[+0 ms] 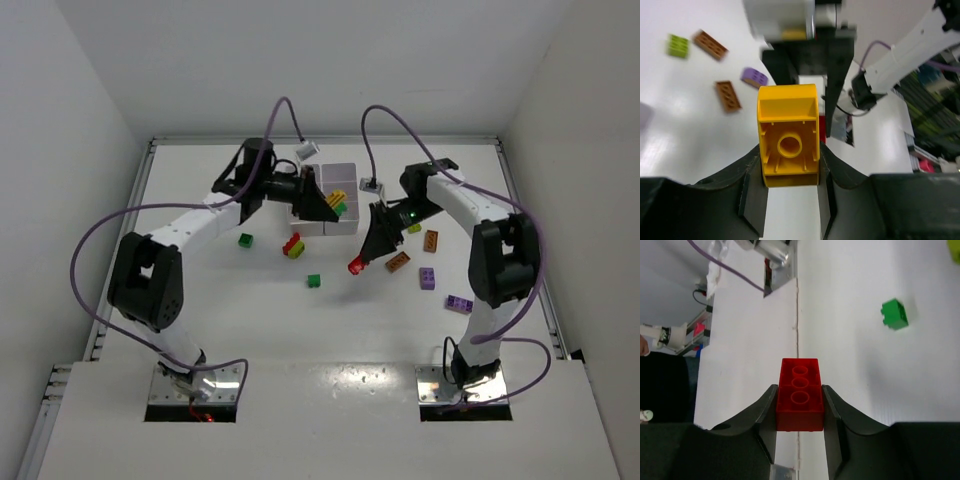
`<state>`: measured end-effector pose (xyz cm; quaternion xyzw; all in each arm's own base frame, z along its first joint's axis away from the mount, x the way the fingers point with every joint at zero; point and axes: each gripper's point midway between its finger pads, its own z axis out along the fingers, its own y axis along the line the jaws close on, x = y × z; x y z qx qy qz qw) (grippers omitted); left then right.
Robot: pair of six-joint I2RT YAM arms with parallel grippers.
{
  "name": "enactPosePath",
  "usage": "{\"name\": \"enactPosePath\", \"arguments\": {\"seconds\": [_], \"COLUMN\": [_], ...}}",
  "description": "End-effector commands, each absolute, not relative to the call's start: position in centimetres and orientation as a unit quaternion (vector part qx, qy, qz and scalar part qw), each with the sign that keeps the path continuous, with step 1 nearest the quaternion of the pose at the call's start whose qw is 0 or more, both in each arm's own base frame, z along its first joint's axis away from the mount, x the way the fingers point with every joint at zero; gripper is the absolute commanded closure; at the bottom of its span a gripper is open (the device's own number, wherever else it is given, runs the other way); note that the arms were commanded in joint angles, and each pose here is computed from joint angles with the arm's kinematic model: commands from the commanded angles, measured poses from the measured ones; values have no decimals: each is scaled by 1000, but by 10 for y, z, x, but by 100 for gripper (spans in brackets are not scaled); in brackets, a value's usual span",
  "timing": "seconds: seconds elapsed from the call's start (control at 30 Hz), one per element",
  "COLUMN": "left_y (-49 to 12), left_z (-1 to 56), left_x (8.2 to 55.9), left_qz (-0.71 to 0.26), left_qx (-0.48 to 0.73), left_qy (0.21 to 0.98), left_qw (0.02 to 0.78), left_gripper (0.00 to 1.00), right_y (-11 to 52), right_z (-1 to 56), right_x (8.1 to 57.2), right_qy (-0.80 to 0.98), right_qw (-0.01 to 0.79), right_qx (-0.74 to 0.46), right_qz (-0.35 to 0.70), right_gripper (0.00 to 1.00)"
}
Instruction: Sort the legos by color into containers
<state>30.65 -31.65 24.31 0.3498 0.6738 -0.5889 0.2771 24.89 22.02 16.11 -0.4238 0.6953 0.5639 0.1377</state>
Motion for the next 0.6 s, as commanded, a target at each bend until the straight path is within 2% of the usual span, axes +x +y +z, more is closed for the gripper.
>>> {"name": "enactPosePath", "arguments": {"seconds": [0.0, 0.17, 0.2, 0.27, 0.3, 0.4, 0.57], "left_y": [-295, -272, -269, -258, -256, -244, -225], "left_z": [298, 271, 264, 245, 249, 239, 221], "left_x": [322, 317, 318, 316, 310, 308, 304], "left_qz": [-579, -531, -515, -490, -490, -471, -444], "left_qx": [359, 361, 359, 353, 355, 350, 346], "left_qy": [635, 675, 686, 708, 706, 719, 740], "left_qw": [363, 364, 367, 365, 369, 373, 369], "left_gripper": [99, 99, 99, 99, 99, 99, 99], "right_y": [218, 222, 225, 221, 231, 233, 246], "right_z": [150, 119, 107, 84, 86, 77, 67], "right_x": [242, 247, 262, 272, 288, 305, 330], "right_qy": [689, 719, 725, 774, 769, 796, 811], "right_qw": [146, 121, 142, 128, 170, 192, 218], "right_qx": [-467, -468, -483, -452, -468, -453, -448], "right_qz": [534, 499, 470, 425, 402, 353, 307], "right_gripper": [100, 100, 100, 100, 100, 99, 85]}}
